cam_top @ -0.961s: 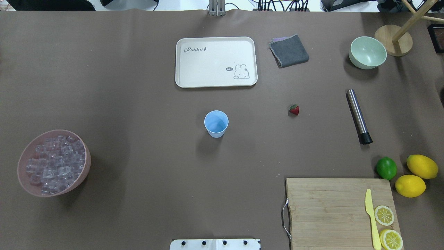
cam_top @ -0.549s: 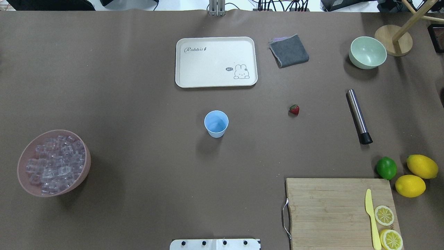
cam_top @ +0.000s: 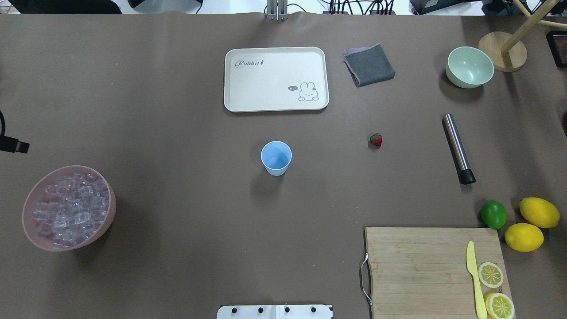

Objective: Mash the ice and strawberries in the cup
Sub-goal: 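Lower the left gripper into the pink bowl and grasp an ice cube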

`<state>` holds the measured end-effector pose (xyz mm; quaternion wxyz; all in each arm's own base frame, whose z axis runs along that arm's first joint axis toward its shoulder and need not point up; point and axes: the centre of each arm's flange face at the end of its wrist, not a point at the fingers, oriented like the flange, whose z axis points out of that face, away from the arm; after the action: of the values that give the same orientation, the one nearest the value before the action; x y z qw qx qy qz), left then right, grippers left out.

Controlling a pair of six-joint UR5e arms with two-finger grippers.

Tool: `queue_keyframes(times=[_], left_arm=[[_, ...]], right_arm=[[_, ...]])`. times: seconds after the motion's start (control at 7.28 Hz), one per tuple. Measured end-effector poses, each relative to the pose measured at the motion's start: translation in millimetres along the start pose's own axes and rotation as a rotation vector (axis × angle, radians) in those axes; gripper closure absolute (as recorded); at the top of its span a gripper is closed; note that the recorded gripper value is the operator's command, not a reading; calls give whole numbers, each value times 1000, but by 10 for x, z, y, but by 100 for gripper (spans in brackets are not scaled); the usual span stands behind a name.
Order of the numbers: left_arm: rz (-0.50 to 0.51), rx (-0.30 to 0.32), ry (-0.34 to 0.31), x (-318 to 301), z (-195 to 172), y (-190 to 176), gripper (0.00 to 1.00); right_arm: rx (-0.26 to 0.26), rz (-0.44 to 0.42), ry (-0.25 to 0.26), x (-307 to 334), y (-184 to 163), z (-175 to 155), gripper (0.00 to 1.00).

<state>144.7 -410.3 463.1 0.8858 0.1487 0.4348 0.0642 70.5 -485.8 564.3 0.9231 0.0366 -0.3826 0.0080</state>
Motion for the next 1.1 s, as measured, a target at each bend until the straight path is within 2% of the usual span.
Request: queue_keyframes(times=[0.27,0.55,1.1], left_arm=[[37,-14,9,509,302,165,3],[90,-38,13,835,537,301,12],[145,-87,20,1073,822,486,19]], right_arm=[[-7,6,0,34,-4,36,0],[-13,10,1,60,-4,64,0],[-20,18,2,99,-91,106,0]])
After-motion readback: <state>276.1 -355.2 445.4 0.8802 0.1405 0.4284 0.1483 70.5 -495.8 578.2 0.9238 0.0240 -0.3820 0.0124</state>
